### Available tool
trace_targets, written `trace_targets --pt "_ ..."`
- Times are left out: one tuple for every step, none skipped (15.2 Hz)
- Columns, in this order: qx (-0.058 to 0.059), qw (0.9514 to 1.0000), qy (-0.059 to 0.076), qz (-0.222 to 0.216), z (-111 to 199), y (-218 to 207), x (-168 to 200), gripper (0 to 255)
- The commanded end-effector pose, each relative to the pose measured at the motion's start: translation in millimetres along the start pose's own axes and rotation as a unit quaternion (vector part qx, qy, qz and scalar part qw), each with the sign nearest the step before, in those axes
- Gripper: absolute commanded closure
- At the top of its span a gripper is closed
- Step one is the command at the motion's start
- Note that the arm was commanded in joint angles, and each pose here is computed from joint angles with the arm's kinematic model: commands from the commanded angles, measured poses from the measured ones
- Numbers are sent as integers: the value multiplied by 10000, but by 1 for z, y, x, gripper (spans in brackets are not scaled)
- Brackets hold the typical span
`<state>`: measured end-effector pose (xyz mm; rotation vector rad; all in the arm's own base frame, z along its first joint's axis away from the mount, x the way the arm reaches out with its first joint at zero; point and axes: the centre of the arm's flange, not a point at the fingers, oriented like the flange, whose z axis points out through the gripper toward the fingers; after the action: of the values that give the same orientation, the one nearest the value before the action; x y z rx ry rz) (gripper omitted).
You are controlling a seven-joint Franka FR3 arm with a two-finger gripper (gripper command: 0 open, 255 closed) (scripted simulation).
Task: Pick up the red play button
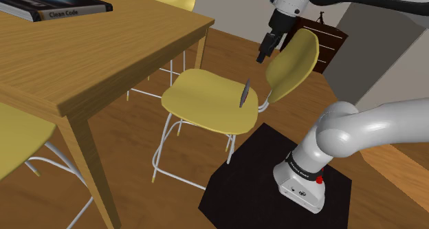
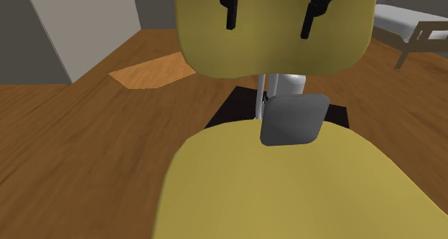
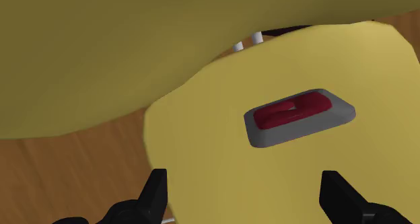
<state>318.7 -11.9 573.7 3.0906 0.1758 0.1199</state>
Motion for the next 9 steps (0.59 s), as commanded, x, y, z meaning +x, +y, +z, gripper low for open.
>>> trace_targets --pt "0 10000 0 0 0 0 0 0" --pt "-39 9977 -50 674 6 -10 -6 0" --pt "-78 9908 -100 1345 12 -21 -11 0" --pt "-117 9794 -150 2010 18 -32 -14 0" --pt "-155 9635 -199 2666 23 -44 -15 0" --pt "-193 9431 -247 3309 29 -56 -15 0" --pt "-230 9185 -294 3938 36 -67 -14 0" --pt "-265 8896 -340 4548 42 -79 -11 0" --pt "-299 8566 -384 5137 48 -89 -7 0"
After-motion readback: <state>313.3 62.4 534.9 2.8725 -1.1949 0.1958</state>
